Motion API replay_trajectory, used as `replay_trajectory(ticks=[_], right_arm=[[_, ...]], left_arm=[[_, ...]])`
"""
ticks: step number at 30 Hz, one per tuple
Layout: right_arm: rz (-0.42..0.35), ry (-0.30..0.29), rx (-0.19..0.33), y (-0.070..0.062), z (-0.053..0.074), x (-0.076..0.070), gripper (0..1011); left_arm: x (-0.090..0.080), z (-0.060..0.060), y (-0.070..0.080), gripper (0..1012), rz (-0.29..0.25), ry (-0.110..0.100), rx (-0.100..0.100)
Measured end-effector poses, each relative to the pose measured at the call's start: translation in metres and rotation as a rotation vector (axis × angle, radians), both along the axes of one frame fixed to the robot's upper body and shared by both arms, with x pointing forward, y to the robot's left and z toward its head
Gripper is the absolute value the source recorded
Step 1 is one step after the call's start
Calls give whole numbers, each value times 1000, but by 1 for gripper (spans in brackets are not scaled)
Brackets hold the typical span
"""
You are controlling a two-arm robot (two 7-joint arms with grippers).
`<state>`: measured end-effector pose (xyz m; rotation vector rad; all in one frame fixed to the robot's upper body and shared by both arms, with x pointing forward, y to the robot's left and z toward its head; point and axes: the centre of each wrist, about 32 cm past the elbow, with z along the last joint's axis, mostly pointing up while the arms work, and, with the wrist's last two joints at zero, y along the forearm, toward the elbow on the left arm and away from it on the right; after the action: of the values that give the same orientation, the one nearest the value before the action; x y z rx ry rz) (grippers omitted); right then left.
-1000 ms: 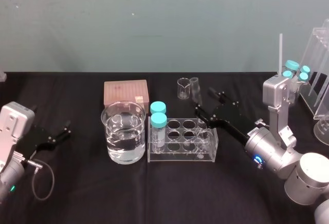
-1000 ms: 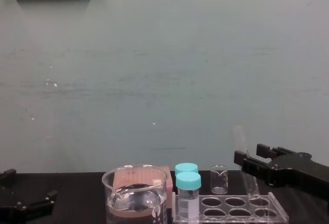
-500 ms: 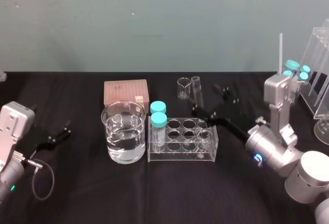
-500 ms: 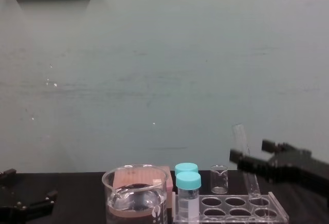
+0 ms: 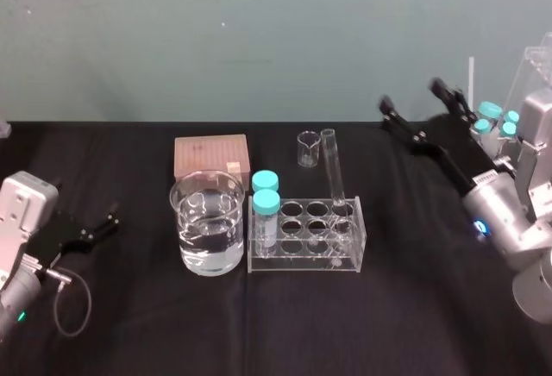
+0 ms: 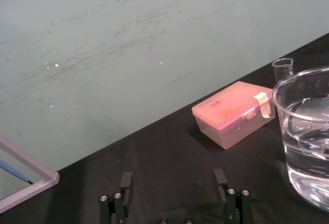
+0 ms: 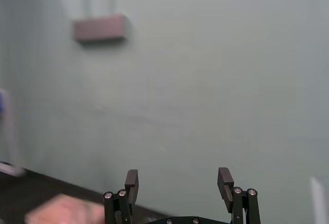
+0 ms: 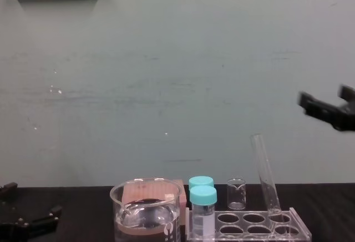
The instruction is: Hold the test tube with one hand and immerse one end into the beaker, then return it to the test tube rack.
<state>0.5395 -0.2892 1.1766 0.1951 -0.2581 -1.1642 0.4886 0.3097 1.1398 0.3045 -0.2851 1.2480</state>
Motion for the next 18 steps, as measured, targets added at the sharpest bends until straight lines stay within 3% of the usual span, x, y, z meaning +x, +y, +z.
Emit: replay_trajectory(ticks=[5,8,18], right_arm=[[-109,110,-29,-6,-19,-12,1004],[-131,167,-35,-5,-29,-19,1004],[-143,236,-42,-1,-42,-25,1004]], left_arm=[[0,0,0,1000,0,0,0],[0,0,0,1000,0,0,0],[0,0,0,1000,0,0,0]])
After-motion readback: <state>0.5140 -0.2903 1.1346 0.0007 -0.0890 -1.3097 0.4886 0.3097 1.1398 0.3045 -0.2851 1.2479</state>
